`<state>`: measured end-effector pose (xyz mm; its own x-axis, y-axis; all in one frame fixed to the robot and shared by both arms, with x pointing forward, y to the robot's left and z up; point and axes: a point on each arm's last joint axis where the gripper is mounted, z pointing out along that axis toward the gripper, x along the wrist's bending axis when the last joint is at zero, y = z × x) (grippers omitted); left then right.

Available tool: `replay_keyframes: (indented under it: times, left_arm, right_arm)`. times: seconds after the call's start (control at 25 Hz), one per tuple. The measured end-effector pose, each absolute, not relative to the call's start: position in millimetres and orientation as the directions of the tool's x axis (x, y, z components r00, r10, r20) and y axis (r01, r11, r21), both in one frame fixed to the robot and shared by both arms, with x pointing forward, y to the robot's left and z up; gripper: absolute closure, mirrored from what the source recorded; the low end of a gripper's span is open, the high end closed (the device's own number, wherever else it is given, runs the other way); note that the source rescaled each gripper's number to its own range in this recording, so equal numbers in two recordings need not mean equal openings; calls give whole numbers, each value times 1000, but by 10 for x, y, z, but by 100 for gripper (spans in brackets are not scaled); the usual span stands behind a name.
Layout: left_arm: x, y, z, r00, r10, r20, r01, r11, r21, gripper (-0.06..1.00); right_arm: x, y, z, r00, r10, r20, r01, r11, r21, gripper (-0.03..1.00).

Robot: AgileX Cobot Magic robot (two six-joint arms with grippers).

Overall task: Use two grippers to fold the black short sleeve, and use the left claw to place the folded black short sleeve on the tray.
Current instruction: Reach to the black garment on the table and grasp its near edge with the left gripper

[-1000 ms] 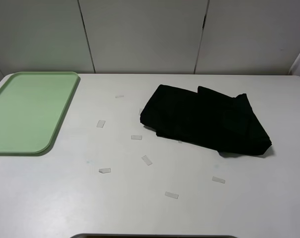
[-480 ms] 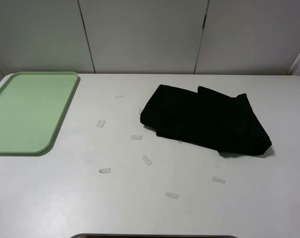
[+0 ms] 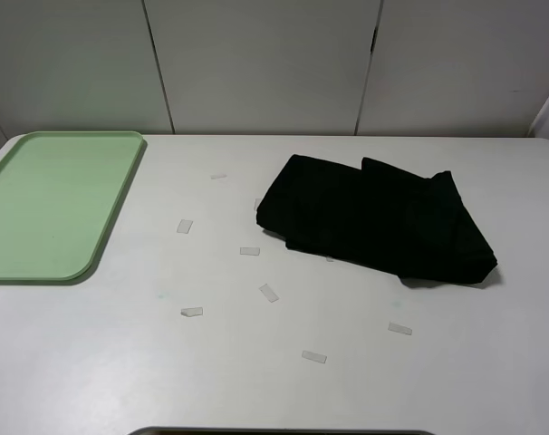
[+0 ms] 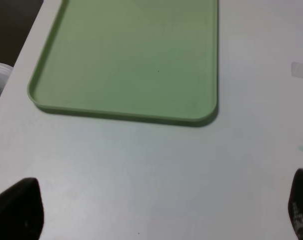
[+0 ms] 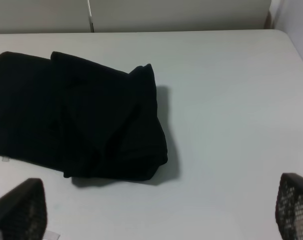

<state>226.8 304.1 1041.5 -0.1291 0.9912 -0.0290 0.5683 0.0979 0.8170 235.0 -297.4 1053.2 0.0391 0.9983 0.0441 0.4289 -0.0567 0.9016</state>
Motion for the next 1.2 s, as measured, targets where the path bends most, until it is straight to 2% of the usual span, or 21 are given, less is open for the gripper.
replay_keyframes:
  times: [0.44, 0.6, 0.8, 0.96, 1.2]
  left_arm:
    - [2269, 3040, 10427, -118, 993, -17, 569, 82, 818, -3]
    - [2373, 3045, 10600, -114, 993, -11, 611, 79, 788, -3]
    - [2727, 3038, 10895, -64, 998, 3, 702, 43, 711, -3]
    - [3151, 2994, 11086, 5, 999, -40, 777, 21, 629, -3]
    - [3900, 2920, 11122, 104, 985, -139, 835, -11, 549, -3]
  right_arm:
    - [2350, -2974, 10533, 39, 998, 44, 428, -57, 902, -3]
    - [2350, -2974, 10533, 39, 998, 44, 428, -57, 902, -3]
    - [2350, -2974, 10533, 39, 998, 44, 428, -57, 902, -3]
    - [2350, -2974, 10533, 39, 998, 44, 428, -57, 902, -3]
    - [2350, -2974, 10533, 39, 998, 44, 428, -57, 902, -3]
